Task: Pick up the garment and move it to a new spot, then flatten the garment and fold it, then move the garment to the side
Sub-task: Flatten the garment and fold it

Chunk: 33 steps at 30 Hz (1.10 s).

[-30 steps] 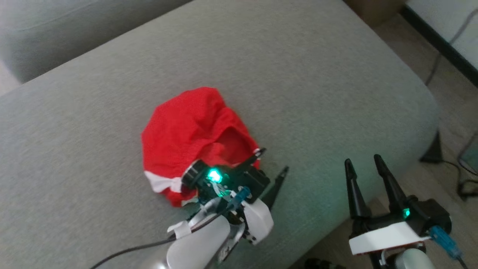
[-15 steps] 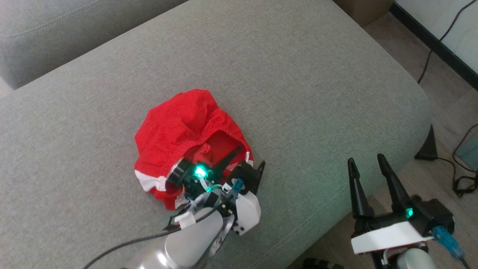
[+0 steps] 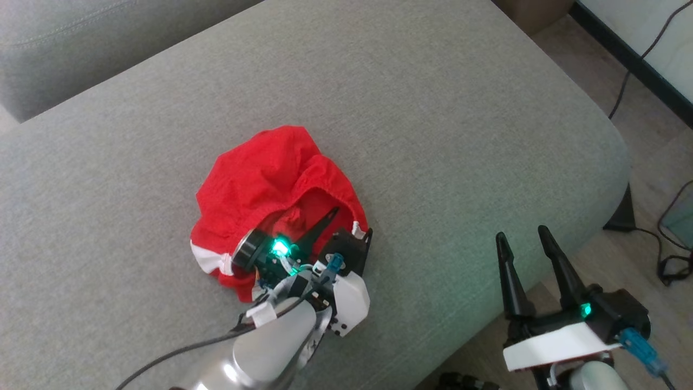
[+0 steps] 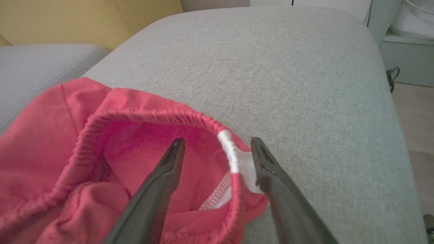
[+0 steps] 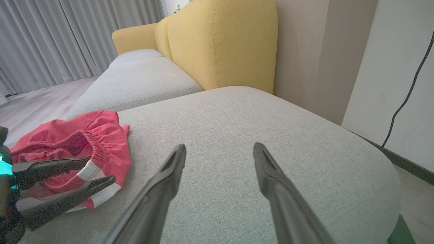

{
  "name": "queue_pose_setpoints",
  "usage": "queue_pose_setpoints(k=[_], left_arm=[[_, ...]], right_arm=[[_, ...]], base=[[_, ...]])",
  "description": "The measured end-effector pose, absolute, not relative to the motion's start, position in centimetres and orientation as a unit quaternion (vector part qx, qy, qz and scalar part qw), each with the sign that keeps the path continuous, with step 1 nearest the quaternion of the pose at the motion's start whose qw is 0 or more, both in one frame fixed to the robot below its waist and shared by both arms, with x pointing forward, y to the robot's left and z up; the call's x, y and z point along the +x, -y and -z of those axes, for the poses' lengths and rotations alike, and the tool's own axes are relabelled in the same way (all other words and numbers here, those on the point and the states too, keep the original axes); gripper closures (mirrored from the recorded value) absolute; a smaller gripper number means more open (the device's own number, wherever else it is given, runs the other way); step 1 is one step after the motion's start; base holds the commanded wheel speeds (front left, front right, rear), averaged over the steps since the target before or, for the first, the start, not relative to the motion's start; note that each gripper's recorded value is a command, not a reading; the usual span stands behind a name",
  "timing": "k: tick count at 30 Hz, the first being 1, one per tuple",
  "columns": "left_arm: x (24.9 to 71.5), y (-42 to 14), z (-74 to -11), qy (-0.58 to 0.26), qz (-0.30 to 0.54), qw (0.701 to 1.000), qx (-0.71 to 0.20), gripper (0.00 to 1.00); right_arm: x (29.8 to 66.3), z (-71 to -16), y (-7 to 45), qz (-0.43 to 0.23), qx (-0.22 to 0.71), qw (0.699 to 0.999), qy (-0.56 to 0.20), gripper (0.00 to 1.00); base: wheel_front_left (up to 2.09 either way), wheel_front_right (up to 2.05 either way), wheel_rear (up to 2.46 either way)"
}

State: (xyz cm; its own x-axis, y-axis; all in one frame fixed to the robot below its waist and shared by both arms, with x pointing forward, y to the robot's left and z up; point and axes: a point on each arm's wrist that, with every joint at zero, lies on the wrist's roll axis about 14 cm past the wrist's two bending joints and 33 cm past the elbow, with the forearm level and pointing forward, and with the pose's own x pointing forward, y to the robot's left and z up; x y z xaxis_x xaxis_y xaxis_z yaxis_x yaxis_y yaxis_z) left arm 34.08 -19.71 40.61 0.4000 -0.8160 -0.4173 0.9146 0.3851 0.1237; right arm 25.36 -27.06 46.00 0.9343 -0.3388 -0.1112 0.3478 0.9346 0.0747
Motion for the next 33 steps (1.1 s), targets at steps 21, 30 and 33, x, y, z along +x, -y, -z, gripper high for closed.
queue_pose_setpoints(k=[21,30,33], left_arm=[[36.9,23.3,-62.4,0.086,0.595,0.798,-0.038,1.0],[42.9,16.5,-67.2,0.084,0.521,0.843,-0.098,1.0],[43.9,14.1,-64.0,0.033,0.497,0.86,-0.107,1.0]], right_arm=[[27.8,-45.7,25.0,0.125,0.055,0.99,-0.046,0.0],[30.8,-45.4,22.2,0.066,0.058,0.995,-0.047,0.0],[31.5,-45.3,21.7,0.055,0.058,0.996,-0.048,0.0]], base=[[0.0,0.0,0.0],[0.0,0.0,0.0],[0.0,0.0,0.0]])
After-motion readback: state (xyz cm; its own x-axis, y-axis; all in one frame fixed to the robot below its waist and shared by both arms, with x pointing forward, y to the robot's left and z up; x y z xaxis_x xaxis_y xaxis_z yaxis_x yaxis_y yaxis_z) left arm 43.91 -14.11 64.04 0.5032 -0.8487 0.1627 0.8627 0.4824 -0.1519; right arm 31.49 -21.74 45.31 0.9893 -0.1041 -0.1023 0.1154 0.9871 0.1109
